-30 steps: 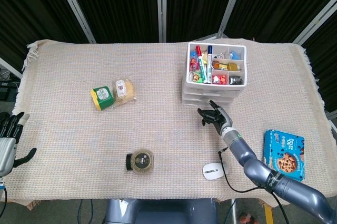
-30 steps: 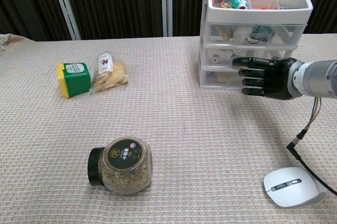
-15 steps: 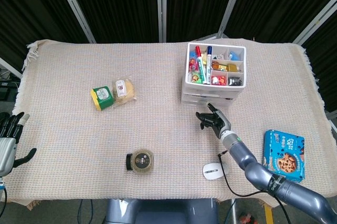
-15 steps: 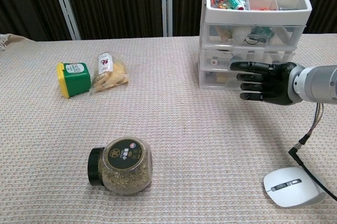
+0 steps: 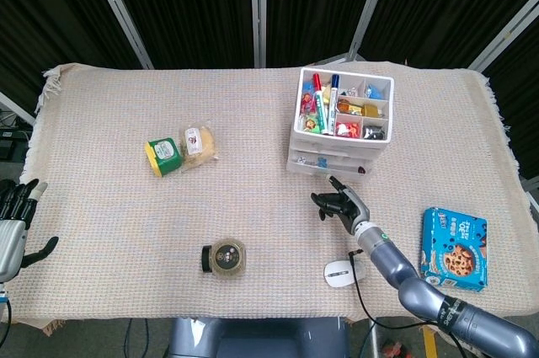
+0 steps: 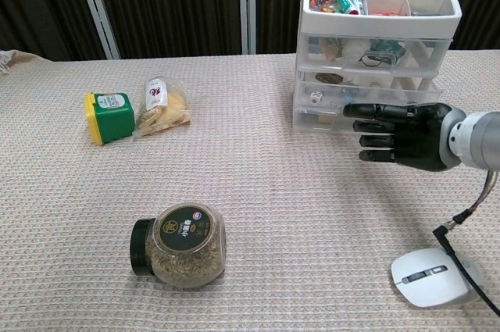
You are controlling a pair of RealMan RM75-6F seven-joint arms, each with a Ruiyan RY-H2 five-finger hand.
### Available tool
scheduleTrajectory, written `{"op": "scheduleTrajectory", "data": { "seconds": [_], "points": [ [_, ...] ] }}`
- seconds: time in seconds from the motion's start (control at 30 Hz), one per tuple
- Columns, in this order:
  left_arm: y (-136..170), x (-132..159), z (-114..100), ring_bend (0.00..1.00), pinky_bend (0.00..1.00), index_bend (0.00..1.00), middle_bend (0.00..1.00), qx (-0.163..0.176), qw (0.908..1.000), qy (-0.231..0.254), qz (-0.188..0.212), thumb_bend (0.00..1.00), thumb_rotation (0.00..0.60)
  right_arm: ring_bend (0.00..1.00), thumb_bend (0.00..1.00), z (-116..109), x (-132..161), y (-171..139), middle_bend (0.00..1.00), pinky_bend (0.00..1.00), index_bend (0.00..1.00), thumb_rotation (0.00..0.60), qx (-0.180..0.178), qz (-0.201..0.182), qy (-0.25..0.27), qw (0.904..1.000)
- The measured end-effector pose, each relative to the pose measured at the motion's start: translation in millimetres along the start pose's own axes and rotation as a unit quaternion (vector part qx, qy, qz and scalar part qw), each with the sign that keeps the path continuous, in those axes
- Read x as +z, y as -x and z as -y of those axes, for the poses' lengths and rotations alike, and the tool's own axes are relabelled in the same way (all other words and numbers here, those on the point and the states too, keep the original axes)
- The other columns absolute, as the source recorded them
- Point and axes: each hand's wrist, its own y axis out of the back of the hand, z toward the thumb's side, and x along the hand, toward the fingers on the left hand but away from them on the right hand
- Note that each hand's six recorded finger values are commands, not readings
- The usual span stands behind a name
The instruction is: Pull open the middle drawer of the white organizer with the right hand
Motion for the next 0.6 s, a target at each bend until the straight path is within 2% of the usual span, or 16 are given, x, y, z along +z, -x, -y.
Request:
{"op": "scheduleTrajectory", "data": {
  "seconds": [0.2,0.4,0.6],
  "points": [
    [1,0,0,0.00,0.00,0.00,0.00,0.001,1.0000,-0.002,0.003,0.29,0.600,0.84,0.31,1,-8,-16,0.80,0.67,0.00,0.600,-0.007,0.000,-0.030,0.9995],
    [1,0,0,0.00,0.00,0.00,0.00,0.002,1.0000,-0.003,0.004,0.29,0.600,0.83,0.31,0,-9,-28,0.78,0.66,0.00,0.600,-0.021,-0.007,-0.049,0.9986],
    [0,0,0,0.00,0.00,0.00,0.00,0.002,1.0000,-0.004,0.003,0.29,0.600,0.83,0.30,-1,4,-43,0.78,0.66,0.06,0.600,-0.047,-0.059,-0.112,0.9908]
  ]
}}
